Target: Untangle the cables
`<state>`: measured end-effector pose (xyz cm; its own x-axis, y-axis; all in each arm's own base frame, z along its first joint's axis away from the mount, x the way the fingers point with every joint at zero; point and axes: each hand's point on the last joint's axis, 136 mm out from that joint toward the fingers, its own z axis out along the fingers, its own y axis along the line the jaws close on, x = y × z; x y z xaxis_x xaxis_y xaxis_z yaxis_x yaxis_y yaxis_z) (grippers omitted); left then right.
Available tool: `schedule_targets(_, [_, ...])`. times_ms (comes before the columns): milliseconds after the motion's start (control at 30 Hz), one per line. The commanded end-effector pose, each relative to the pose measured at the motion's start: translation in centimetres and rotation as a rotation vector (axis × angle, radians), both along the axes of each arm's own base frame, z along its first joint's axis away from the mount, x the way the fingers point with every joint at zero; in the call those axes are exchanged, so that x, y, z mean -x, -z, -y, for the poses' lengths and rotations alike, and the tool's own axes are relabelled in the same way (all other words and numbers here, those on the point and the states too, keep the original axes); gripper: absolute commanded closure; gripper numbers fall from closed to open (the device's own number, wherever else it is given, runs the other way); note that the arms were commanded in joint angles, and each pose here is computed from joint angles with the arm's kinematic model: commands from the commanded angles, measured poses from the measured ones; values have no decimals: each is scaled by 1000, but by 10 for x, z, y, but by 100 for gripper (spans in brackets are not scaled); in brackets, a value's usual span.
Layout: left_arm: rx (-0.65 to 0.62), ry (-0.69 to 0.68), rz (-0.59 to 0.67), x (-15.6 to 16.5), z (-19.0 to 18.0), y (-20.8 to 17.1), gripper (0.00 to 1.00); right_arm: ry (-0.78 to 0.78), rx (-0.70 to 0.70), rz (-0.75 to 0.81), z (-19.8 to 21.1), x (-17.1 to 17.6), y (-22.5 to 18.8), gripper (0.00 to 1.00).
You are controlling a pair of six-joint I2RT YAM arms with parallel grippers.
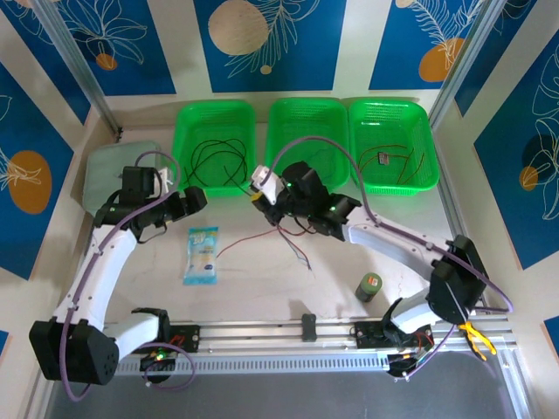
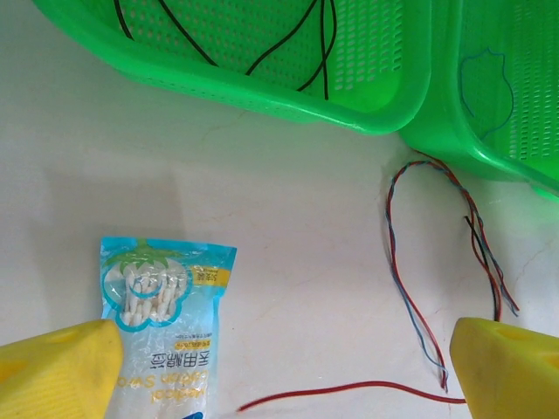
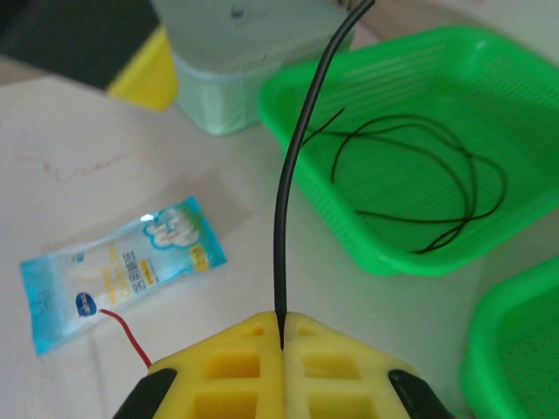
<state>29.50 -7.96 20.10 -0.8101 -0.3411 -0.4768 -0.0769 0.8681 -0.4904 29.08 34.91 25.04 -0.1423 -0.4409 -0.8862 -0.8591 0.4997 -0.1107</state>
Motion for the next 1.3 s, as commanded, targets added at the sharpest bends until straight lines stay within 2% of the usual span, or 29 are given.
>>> schedule_targets(0, [-4, 22, 35, -1, 4, -6, 4, 38, -75, 45, 15, -2, -34, 100])
schedule_targets(200, [-24, 52, 82, -5, 6, -25, 4, 62, -172, 142, 37, -6, -101, 100])
schedule_targets(433, [-10, 95, 141, -14, 13, -54, 4, 67, -240, 217, 55, -8, -151, 100])
schedule_targets(733, [60, 147, 236, -37, 32, -116, 3, 73, -339, 345, 75, -2, -223, 100])
schedule_targets(867, [158, 275, 302, -36, 63, -158, 5, 79, -348, 370, 81, -3, -235, 100])
schedule_targets(1000, [153, 415, 365, -22, 98, -188, 6, 82, -360, 378, 87, -4, -243, 100])
schedule_targets(1133, [158, 526, 390, -11, 130, -198, 7, 82, -370, 397, 91, -3, -253, 100])
schedule_targets(1267, [149, 608, 365, -5, 155, -191, 8, 92, -373, 412, 96, -6, -260, 100])
